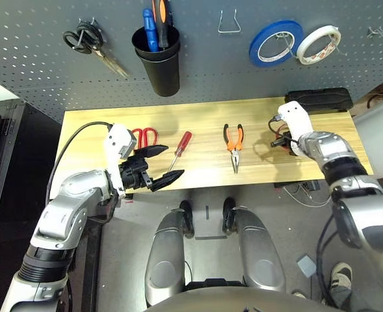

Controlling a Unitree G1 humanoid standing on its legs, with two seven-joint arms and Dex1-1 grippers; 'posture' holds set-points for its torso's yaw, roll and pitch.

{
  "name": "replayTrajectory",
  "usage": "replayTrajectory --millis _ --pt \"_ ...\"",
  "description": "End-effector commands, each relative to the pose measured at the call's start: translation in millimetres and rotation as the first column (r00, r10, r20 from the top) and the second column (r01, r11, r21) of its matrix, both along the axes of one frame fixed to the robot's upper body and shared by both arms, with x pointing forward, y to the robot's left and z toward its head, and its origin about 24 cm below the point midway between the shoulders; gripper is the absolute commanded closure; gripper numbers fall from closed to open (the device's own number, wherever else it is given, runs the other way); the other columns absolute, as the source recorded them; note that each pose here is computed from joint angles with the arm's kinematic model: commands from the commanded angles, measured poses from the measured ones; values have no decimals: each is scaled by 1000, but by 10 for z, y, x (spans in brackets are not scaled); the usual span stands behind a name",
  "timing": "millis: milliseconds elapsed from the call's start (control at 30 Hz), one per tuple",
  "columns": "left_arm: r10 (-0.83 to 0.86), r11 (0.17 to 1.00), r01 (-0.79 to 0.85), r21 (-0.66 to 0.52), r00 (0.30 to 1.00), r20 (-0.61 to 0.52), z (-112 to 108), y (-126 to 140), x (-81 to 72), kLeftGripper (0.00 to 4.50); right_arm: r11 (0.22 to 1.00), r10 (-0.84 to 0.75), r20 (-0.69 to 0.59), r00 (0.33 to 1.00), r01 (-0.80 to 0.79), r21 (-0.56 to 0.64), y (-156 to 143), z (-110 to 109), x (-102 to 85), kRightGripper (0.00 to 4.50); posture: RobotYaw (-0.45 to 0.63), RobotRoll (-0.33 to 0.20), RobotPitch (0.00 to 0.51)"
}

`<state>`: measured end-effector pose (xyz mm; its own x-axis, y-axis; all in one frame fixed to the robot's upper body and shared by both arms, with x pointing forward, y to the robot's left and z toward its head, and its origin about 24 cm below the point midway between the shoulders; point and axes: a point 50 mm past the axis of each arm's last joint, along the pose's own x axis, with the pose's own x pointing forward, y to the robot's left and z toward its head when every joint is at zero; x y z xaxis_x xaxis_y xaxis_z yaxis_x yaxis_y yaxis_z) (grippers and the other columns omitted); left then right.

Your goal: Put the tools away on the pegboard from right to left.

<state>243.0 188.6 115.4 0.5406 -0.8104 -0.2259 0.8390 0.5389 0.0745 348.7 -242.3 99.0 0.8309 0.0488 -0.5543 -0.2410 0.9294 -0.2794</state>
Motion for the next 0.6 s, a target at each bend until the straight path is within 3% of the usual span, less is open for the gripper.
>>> replayTrajectory --millis 33,300,600 --pt "-13 1000 13 4 999 -29 -114 -31 -24 0 998 -23 91 996 29 -56 -75 218 -156 4486 -59 0 301" --pt "-26 1000 26 0 999 -23 -118 -46 -7 0 976 49 349 936 29 -217 -134 695 -347 4486 -76 0 291" --pt "-35 999 35 -2 999 -15 -115 -64 23 0 947 105 550 829 85 -309 -249 887 -515 4486 -88 0 273"
